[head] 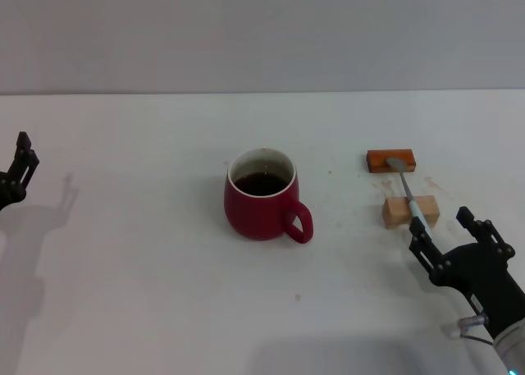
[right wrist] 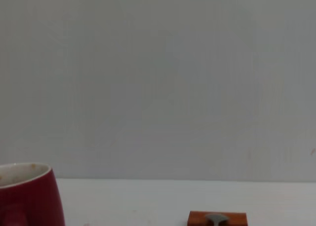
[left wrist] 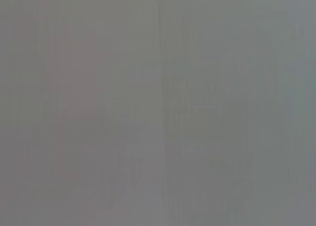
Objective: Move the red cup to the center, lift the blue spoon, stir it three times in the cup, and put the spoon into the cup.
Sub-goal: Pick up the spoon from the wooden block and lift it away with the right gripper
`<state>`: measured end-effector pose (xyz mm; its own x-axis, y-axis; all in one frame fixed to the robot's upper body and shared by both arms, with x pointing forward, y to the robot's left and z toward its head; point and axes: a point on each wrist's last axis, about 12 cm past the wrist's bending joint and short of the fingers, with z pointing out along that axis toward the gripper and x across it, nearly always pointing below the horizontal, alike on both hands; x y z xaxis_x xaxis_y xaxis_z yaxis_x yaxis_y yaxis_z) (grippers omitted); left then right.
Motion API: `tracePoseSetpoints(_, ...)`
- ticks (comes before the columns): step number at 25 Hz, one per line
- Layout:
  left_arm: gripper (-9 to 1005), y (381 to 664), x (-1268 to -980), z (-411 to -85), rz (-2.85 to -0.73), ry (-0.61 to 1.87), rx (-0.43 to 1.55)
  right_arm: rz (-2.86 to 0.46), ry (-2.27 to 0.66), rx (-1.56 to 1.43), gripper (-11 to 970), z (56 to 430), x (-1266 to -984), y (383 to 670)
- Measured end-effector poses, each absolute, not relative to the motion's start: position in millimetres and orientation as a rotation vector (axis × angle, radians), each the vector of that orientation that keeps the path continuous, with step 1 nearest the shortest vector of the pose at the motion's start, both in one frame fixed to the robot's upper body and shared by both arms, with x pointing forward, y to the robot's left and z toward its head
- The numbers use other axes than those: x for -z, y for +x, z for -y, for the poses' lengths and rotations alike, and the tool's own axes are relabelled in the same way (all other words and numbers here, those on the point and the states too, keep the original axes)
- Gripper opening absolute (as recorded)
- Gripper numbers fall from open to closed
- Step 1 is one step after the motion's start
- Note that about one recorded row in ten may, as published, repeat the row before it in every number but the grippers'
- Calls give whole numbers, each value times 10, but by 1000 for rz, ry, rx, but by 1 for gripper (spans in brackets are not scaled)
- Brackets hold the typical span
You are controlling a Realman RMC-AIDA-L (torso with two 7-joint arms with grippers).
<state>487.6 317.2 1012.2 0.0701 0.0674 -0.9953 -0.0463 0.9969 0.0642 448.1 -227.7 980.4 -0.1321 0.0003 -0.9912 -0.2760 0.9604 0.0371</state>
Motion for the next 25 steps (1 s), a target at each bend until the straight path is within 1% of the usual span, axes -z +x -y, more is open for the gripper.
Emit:
tracePoseSetpoints(13,855,4847,-10113,-3186,-1499,9,-85,-1726,-245,-255,720,2213,-9790,4581)
tracePoseSetpoints(25,854,4842,-10112,-3189,-1498,7,-85,-1744,-243,-258,712,2208,-9770,4570)
